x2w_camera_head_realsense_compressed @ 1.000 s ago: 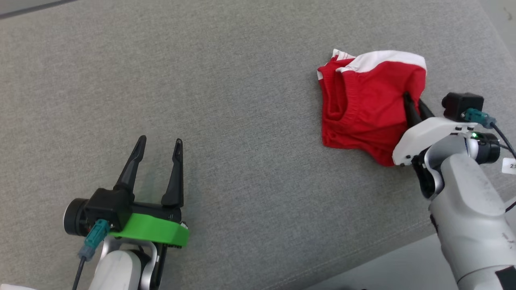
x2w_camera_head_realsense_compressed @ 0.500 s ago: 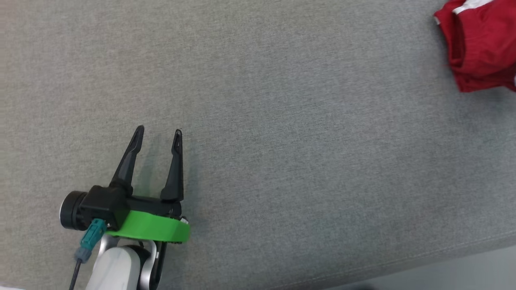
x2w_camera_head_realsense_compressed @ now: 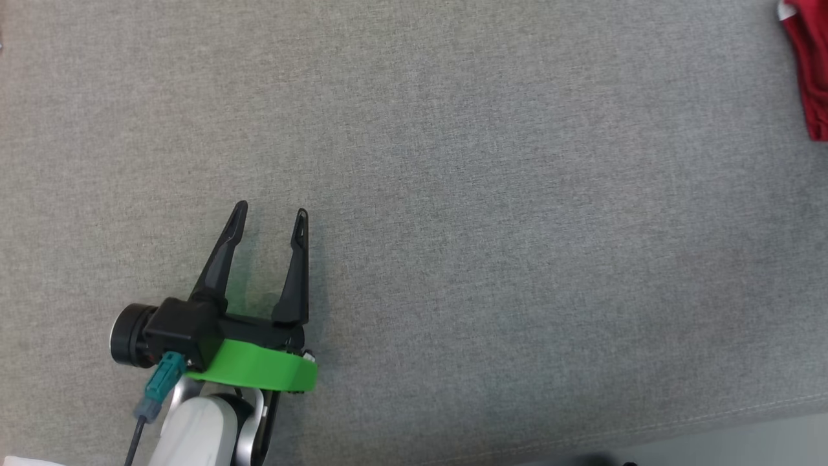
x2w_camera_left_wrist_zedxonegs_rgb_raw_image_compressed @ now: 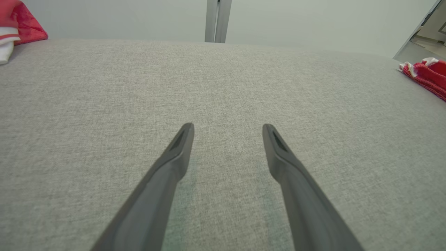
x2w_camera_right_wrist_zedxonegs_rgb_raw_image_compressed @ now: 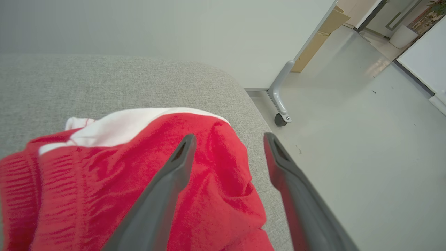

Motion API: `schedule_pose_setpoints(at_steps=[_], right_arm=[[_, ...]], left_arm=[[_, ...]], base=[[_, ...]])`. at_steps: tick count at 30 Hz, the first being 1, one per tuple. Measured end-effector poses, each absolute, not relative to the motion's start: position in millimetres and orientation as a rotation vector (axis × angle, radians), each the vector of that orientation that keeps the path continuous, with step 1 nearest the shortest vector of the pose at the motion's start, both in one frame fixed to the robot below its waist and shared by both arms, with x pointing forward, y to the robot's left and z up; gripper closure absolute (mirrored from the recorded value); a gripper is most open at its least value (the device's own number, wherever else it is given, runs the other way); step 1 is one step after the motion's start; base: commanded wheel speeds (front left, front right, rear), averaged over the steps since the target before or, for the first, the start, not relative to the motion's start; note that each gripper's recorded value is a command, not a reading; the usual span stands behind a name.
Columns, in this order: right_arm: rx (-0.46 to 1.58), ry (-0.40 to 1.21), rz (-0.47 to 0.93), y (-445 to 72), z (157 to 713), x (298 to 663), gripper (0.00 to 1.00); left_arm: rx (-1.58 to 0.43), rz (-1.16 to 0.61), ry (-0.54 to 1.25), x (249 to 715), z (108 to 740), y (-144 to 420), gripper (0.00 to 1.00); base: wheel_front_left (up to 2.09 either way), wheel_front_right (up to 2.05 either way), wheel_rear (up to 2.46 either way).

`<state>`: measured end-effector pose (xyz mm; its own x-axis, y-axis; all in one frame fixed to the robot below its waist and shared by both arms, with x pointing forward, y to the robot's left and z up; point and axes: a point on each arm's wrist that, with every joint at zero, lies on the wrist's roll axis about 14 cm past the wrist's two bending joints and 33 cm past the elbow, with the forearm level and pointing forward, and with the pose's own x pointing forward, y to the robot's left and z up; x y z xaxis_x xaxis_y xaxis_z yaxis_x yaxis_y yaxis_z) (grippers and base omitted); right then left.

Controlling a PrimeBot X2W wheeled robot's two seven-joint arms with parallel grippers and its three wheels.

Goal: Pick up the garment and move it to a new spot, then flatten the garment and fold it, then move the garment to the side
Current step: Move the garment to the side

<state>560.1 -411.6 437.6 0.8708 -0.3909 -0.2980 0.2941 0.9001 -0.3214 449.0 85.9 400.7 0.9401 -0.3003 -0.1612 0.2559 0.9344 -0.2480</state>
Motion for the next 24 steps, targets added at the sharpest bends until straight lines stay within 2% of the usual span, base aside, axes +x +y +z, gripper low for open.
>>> schedule_pose_setpoints(at_steps=[7, 14, 24], right_arm=[[-0.278, 0.296, -0.344, -395, 454, 560, 0.00], [-0.224, 0.191, -0.241, -341, 479, 564, 0.00], [-0.041, 0.089, -0.072, -244, 495, 530, 0.00]], left_arm=[[-0.236, -0.297, 0.179, 448, 410, 81, 0.00], [-0.245, -0.268, 0.147, 445, 425, 89, 0.00], [-0.242, -0.153, 0.072, 432, 455, 120, 0.00]], base=[[0.00, 0.00, 0.00], [0.00, 0.00, 0.00], [0.00, 0.00, 0.00]])
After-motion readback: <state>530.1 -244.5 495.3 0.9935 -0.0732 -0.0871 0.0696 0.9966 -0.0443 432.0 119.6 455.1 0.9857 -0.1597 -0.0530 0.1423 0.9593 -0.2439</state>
